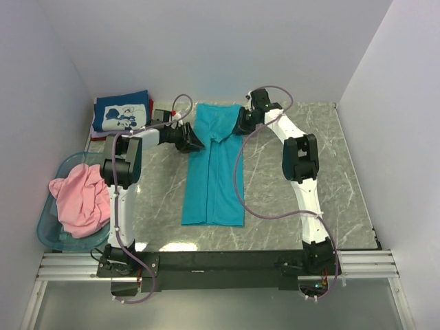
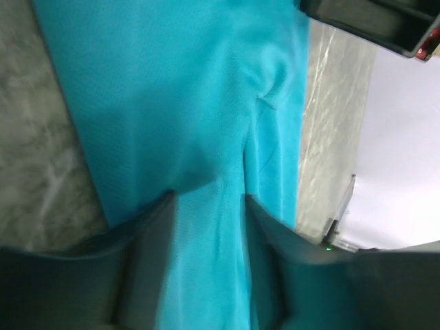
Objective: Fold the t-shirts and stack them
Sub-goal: Fold the tshirt
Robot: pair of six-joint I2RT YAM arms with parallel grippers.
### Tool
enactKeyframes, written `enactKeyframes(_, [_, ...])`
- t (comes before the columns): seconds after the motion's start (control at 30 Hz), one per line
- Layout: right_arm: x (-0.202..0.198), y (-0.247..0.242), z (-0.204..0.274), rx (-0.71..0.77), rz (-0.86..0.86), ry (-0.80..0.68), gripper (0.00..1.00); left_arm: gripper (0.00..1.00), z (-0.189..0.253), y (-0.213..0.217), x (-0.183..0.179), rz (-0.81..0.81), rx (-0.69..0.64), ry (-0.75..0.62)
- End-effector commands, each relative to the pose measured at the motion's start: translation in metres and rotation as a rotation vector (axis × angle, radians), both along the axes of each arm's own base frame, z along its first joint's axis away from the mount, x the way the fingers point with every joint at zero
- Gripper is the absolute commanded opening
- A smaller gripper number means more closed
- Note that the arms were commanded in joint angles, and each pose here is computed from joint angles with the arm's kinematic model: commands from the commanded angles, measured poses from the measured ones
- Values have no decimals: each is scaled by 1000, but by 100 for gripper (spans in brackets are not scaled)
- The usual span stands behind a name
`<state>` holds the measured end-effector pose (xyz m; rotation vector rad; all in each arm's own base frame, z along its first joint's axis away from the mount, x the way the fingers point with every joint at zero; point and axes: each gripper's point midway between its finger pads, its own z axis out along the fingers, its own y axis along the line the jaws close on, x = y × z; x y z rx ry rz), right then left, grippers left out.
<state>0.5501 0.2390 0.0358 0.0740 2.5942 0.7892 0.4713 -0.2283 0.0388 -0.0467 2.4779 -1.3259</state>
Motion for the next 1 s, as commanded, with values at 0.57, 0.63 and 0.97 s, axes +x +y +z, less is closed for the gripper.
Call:
enactKeyframes(0.57, [-178, -25, 342, -579, 598, -1129, 99, 99, 300, 91, -83, 18, 425, -1166])
enactKeyframes(0.63, [-208, -24, 326, -615, 709, -1136, 99, 99, 294, 89, -100, -78, 454, -1206])
enactKeyframes(0.97, [-325, 0, 139, -567, 1210, -773, 85, 93, 123, 69, -270, -958, 406, -1211])
